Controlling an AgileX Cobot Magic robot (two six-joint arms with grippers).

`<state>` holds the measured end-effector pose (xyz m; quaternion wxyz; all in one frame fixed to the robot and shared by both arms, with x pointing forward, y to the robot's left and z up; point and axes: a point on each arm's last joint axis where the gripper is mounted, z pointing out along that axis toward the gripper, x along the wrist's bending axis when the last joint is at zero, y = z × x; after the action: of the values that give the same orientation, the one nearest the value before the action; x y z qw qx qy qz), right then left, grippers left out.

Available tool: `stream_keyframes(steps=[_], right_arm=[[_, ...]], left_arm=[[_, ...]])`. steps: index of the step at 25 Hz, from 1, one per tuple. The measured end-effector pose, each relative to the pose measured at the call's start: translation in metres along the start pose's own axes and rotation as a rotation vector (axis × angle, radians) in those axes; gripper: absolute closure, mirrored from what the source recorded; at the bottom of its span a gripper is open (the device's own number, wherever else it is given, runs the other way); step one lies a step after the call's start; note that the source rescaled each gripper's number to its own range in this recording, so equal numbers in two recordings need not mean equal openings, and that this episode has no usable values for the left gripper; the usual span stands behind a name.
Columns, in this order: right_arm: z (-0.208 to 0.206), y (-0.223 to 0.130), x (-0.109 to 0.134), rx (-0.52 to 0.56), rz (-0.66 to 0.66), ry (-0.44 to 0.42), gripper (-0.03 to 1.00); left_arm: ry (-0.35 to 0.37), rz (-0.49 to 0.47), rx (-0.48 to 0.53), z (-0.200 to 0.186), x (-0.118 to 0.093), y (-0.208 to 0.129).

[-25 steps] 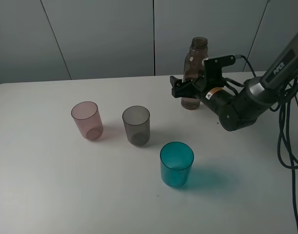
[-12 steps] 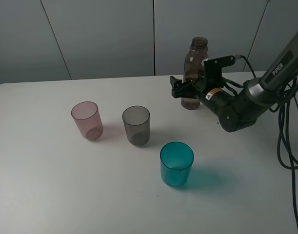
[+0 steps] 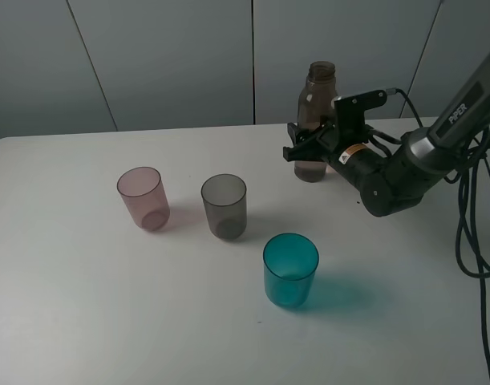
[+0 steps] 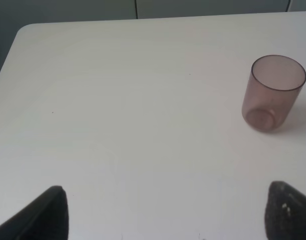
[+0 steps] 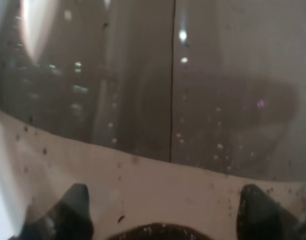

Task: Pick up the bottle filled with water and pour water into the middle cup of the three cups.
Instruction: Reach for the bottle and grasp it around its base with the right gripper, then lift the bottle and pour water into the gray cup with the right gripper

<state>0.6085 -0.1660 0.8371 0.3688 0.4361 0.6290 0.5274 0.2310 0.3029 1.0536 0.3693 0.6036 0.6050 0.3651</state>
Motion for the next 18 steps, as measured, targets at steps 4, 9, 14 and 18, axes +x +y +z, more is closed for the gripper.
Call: stream_keyframes(steps=[4,9,14,18], right_arm=[[0.0,0.0,0.0,0.0,0.0,0.0,0.97],[0.0,0.002,0.002,0.006,-0.014,0.026,0.97],[-0.002,0.026,0.005,-0.014,-0.048,0.063,0.97],[-0.008,0.058,0.005,-0.05,-0.088,0.052,0.97]], left_arm=[[0.0,0.0,0.0,0.0,0.0,0.0],[0.0,0.0,0.0,0.0,0.0,0.0],[0.0,0.0,0.0,0.0,0.0,0.0],[0.0,0.0,0.0,0.0,0.0,0.0]])
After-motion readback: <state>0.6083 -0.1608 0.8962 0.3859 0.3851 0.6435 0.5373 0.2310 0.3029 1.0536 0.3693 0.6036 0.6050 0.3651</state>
